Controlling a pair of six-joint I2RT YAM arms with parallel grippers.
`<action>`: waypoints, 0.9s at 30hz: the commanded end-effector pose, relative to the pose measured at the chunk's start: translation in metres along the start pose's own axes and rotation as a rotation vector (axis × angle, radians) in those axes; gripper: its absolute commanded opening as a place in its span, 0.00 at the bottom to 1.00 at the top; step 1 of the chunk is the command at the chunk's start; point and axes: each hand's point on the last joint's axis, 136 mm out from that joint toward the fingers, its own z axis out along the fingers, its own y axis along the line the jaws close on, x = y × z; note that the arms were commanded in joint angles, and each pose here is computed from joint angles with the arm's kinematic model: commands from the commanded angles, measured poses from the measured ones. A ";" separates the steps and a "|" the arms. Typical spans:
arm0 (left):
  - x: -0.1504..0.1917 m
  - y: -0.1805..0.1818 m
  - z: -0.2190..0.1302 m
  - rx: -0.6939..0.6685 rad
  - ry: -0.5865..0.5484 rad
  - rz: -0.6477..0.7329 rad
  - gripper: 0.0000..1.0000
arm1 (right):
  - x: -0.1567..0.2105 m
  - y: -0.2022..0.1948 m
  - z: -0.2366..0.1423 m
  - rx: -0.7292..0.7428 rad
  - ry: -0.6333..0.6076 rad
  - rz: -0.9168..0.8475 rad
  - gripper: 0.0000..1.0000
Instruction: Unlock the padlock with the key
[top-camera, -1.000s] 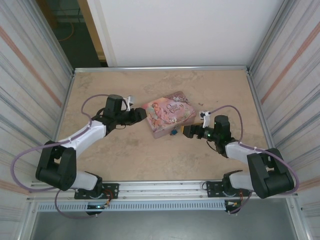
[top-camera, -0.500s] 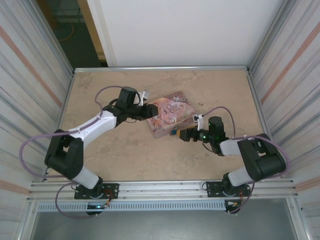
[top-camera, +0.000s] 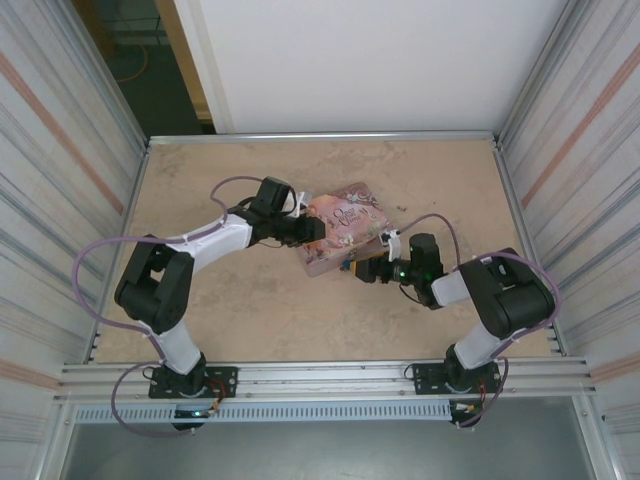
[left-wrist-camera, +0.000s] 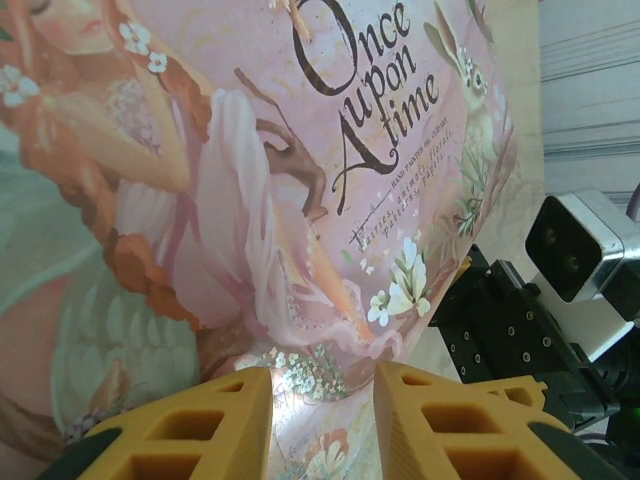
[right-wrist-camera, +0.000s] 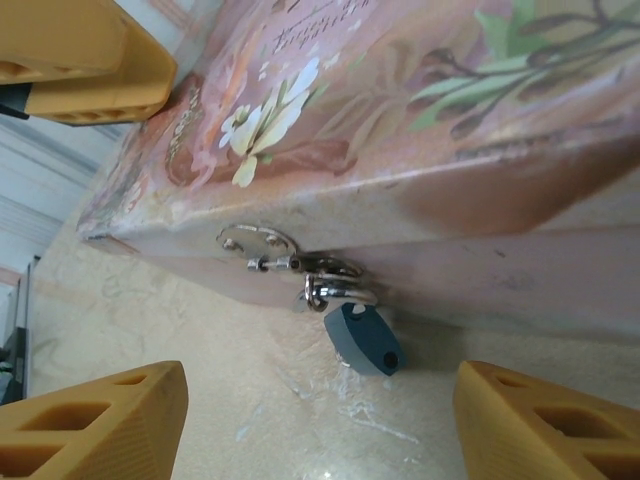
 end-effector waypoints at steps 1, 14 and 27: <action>0.004 0.013 0.001 -0.062 0.014 0.008 0.32 | -0.011 0.004 0.007 -0.023 -0.022 -0.063 0.69; 0.007 0.019 0.008 -0.063 0.031 -0.017 0.32 | -0.018 0.010 0.022 -0.062 -0.026 -0.095 0.64; 0.007 0.016 0.007 -0.052 0.034 -0.026 0.31 | -0.020 0.028 0.022 -0.124 -0.032 -0.153 0.57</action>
